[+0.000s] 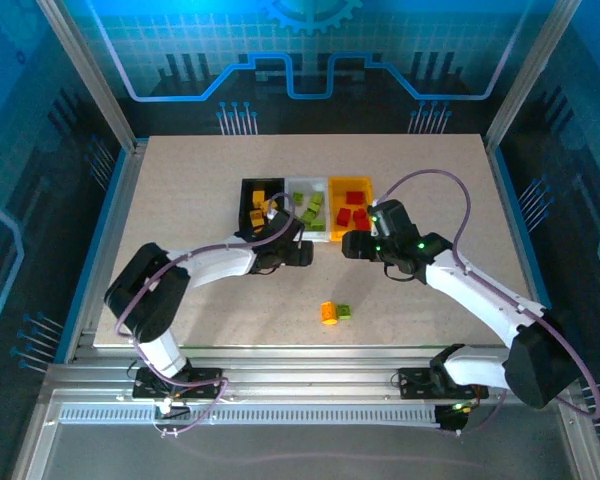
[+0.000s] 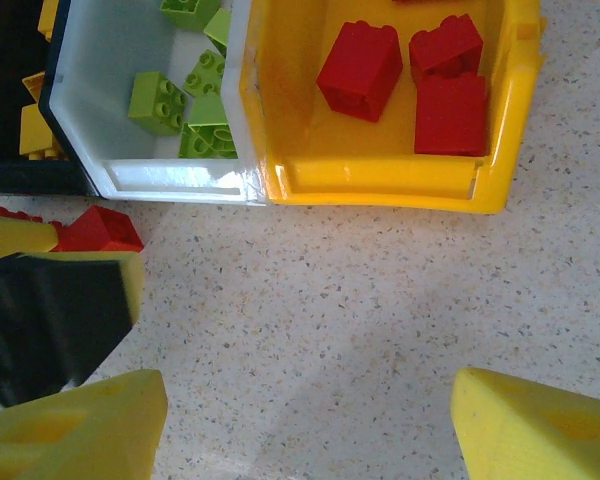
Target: Sort the legos into containers by color
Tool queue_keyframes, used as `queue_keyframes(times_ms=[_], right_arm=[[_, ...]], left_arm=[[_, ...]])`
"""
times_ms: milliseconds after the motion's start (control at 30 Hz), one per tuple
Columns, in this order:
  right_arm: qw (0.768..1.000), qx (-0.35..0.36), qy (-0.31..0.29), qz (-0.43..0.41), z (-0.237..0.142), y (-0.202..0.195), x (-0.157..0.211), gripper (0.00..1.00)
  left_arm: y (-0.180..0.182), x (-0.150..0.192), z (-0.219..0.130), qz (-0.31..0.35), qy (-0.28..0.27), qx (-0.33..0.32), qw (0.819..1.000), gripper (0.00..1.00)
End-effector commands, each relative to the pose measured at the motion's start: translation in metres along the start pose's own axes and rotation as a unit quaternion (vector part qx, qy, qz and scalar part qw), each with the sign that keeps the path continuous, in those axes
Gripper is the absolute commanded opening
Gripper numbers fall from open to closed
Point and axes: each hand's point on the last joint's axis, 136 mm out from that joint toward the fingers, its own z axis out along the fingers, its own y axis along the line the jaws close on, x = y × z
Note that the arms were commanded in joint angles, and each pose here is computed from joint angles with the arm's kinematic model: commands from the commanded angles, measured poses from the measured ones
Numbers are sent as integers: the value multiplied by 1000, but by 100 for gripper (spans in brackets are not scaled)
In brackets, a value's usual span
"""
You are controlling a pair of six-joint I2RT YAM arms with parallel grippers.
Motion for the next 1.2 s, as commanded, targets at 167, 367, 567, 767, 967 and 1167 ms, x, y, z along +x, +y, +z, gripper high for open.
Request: queue_keyframes(times_ms=[167,367,567,767,967,1167], right_arm=[[1000,0,-20,-9,-10,3,-9,76],[1000,4,-23,-6,-11,1,-12,76],[1000,4,-22,-3,-8,1,-11,76],[1000,3,-23,-3,-9,1,-13,76],[1000,4,-24,-3,-10,0,-14,76],[1000,6,-26,-3,-14,-1,-14,76]], left_arm=[[-2,-14,15,12,-23,-9,1000,91],[-15,16,17,29,15,8,999,78],[-23,45,13,28,52,11,998,69],[-24,54,11,22,67,20,997,74],[-24,55,19,29,67,14,997,78],[-29,48,27,34,61,12,997,66]])
